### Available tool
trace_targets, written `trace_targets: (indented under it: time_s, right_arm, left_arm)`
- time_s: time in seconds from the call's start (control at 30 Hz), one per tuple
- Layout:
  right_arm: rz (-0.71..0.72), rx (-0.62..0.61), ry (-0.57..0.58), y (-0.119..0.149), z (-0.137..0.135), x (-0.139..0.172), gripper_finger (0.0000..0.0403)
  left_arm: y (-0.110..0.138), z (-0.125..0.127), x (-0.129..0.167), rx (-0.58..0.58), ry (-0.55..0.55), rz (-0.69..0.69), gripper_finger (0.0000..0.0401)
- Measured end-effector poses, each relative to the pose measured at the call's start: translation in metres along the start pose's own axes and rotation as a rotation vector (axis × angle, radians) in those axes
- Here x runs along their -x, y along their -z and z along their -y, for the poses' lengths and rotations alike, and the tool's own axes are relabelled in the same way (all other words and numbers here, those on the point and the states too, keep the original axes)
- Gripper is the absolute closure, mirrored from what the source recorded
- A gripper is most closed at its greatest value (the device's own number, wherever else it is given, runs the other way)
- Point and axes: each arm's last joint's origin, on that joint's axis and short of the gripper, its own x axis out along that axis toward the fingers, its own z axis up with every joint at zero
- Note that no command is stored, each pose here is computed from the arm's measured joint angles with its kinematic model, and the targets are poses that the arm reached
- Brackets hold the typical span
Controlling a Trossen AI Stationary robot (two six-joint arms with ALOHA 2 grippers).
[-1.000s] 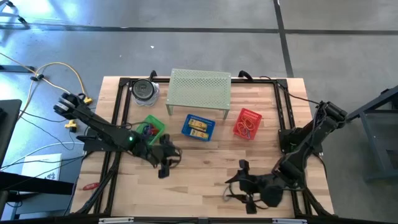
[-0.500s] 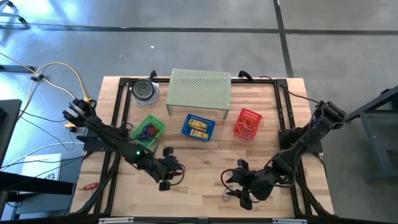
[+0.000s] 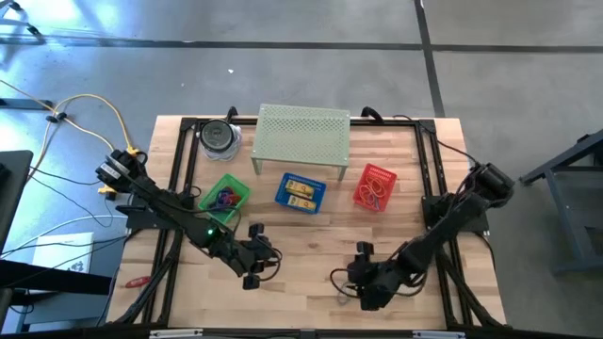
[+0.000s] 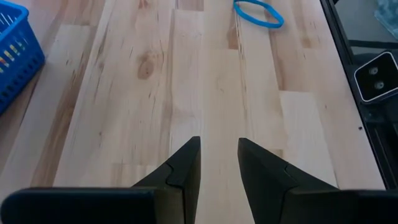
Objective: Pick & Place Office Desk Supplies
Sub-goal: Put the blue rubber band into the red bin
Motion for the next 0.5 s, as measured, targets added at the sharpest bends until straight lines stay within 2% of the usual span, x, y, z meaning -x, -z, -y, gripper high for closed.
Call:
trace_targets:
  time_s: [0.27,0.5]
  right_arm:
    - [-0.088,0.105,0.066,0.022,-0.003,-0.043,0.0213]
    - [-0.102,0.123,0.054,0.029,-0.006,-0.058,0.0236]
  left_arm:
    - [0.000,0.000,0.000,0.000,0.000,0.000,0.0298]
    - [0.000,0.000,0.000,0.000,0.000,0.000,0.0298]
